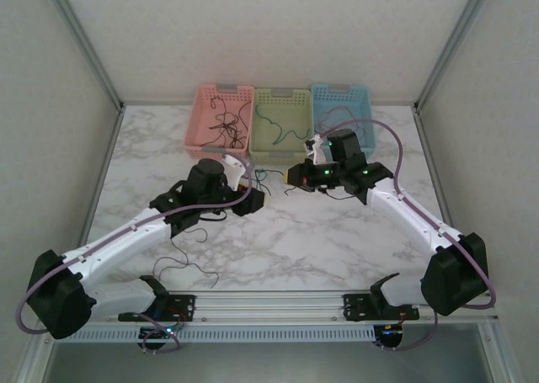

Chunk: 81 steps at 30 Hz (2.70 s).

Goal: Untangle the cables

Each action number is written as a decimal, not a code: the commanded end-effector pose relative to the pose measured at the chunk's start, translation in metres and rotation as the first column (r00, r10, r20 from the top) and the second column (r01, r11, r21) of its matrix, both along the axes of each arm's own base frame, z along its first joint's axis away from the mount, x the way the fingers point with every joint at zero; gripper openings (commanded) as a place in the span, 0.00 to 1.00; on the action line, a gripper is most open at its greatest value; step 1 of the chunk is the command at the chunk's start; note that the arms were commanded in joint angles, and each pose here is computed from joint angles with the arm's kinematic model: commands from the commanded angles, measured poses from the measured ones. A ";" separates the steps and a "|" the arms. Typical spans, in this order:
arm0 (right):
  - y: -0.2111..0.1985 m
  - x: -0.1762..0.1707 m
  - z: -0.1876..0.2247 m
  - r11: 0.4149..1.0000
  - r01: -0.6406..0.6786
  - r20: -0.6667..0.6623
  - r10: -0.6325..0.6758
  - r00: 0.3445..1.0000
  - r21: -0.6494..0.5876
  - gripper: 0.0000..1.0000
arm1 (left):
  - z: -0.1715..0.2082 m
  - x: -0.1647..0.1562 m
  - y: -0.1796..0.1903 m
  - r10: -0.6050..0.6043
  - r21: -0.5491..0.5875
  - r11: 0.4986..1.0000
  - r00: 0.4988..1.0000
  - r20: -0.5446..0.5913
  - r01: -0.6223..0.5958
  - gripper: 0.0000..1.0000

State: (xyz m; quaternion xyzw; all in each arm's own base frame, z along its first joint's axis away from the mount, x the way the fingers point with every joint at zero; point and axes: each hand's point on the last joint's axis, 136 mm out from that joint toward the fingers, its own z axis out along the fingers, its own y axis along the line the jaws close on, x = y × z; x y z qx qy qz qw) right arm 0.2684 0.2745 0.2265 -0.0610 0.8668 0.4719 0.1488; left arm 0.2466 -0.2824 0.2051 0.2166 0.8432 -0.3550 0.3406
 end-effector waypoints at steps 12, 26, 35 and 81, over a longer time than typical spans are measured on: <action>0.004 -0.005 0.014 0.999 -0.029 0.007 0.029 1.000 0.016 0.00 | 0.006 0.008 -0.005 -0.003 0.006 1.000 0.999 0.052 0.002 0.13; -0.062 0.035 -0.004 0.937 0.199 0.171 -0.154 0.973 -0.288 0.00 | 0.004 -0.023 0.026 0.034 -0.001 0.999 0.999 0.020 -0.034 0.00; -0.133 0.067 -0.018 0.835 0.408 0.237 -0.340 0.910 -0.370 0.00 | 0.029 -0.042 0.044 0.074 -0.105 0.992 0.997 0.035 -0.070 0.00; -0.183 0.069 -0.065 0.760 0.494 0.165 -0.472 0.866 -0.421 0.00 | -0.009 0.234 -0.065 0.197 0.119 0.976 0.970 -0.142 -0.181 0.00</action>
